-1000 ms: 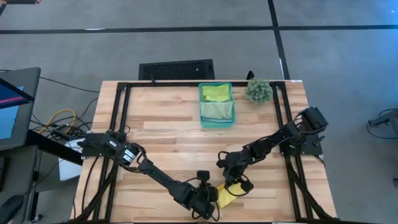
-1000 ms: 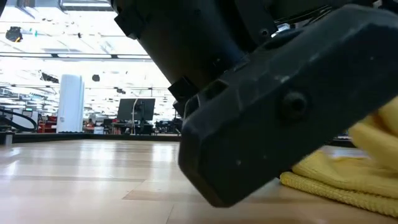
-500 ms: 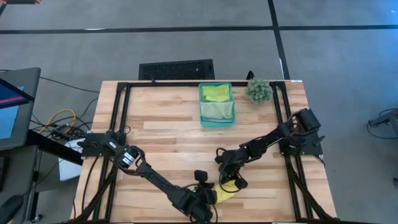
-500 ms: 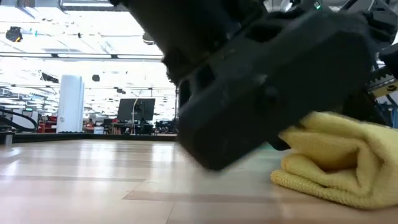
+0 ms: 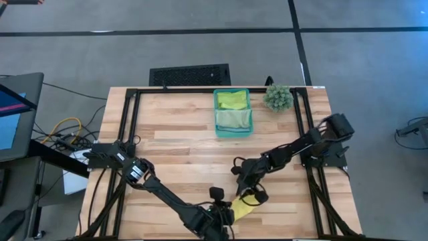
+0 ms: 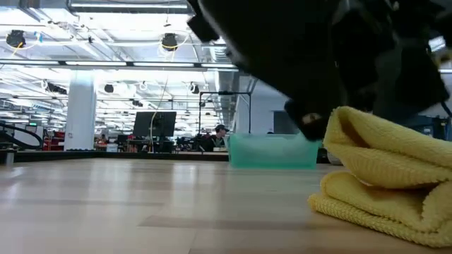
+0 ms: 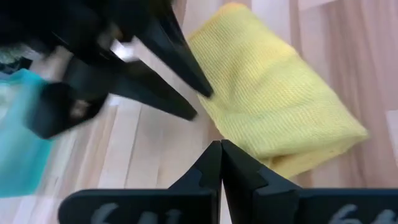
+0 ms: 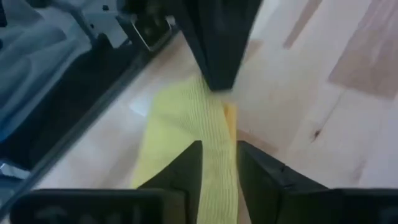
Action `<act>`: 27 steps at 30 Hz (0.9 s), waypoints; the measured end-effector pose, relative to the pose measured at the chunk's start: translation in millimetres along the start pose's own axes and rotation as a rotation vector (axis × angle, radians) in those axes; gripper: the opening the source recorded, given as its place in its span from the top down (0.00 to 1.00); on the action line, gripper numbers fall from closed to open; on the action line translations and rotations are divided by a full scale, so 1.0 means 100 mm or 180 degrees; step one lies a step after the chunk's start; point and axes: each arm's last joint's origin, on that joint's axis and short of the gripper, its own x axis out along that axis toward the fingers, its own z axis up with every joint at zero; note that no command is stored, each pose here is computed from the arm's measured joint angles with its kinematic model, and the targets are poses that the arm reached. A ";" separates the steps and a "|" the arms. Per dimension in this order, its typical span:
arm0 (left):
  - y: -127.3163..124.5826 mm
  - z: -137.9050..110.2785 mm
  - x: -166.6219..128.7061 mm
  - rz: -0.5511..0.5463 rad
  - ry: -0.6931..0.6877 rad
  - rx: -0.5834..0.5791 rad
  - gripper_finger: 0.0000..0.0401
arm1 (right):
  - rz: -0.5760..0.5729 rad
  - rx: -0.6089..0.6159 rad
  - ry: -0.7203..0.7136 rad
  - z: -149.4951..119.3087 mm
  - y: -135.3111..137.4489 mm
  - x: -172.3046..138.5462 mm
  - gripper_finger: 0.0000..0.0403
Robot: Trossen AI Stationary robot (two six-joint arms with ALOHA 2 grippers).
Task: Fold microfiber towels
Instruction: Fold the yellow microfiber cloth
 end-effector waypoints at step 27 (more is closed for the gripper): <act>0.07 -0.09 0.31 -0.0724 0.0401 -0.0369 1.00 | -0.0252 0.0190 0.0487 -0.42 0.57 -0.03 0.95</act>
